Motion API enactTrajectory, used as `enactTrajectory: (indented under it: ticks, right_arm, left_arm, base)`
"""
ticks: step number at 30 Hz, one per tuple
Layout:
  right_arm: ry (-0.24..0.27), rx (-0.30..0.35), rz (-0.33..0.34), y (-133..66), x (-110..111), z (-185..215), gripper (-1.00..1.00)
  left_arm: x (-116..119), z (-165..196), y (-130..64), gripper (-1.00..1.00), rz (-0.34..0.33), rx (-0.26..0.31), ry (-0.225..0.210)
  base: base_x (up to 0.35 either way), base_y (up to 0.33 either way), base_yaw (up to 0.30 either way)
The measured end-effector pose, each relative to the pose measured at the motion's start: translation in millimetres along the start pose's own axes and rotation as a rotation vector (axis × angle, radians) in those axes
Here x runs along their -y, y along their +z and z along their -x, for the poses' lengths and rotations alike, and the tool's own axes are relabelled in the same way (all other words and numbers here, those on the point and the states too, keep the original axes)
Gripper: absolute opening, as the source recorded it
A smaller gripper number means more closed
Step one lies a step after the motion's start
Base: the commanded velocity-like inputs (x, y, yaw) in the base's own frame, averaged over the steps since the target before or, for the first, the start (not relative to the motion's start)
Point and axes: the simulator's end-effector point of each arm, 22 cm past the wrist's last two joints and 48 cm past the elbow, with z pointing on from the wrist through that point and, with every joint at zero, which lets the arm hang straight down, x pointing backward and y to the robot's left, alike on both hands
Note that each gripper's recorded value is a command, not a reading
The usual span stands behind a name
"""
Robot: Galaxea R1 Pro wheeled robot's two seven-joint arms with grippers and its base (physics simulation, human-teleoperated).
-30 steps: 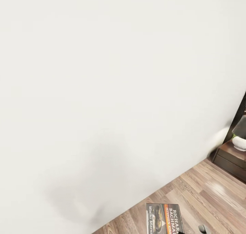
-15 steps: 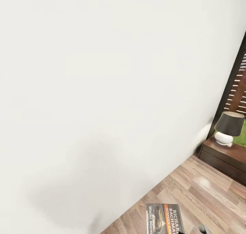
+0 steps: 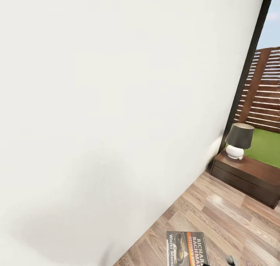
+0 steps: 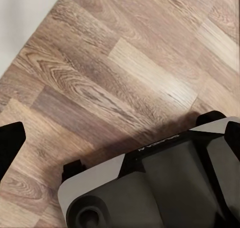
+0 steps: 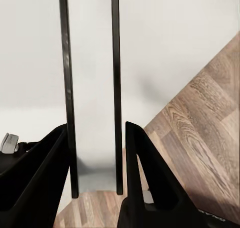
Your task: In the bedroom, move the book from the bed onto either nightstand, and place the two sandals side by side next to the bed.
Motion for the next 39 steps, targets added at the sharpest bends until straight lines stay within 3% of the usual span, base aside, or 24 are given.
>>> enactTrajectory:
  ticks: [10, 23, 39]
  right_arm:
    - [0.000, -0.002, 0.000, 0.0, 0.1, -0.6, -1.00]
    - [0.001, 0.000, 0.000, -0.5, 0.0, 0.1, -1.00]
    - [0.000, -0.002, -0.001, 0.0, 0.3, -0.6, -1.00]
  left_arm:
    - [0.0, 0.3, 0.0, 1.00, 0.000, 0.000, 0.000]
    - [0.1, -0.5, -0.1, 1.00, 0.000, 0.000, 0.000]
    - [0.0, 0.1, 0.0, 1.00, 0.000, 0.000, 0.000]
  base:
    - [0.008, 0.000, -0.240]
    - [0.233, 0.000, -0.250]
    - [0.011, 0.000, -0.276]
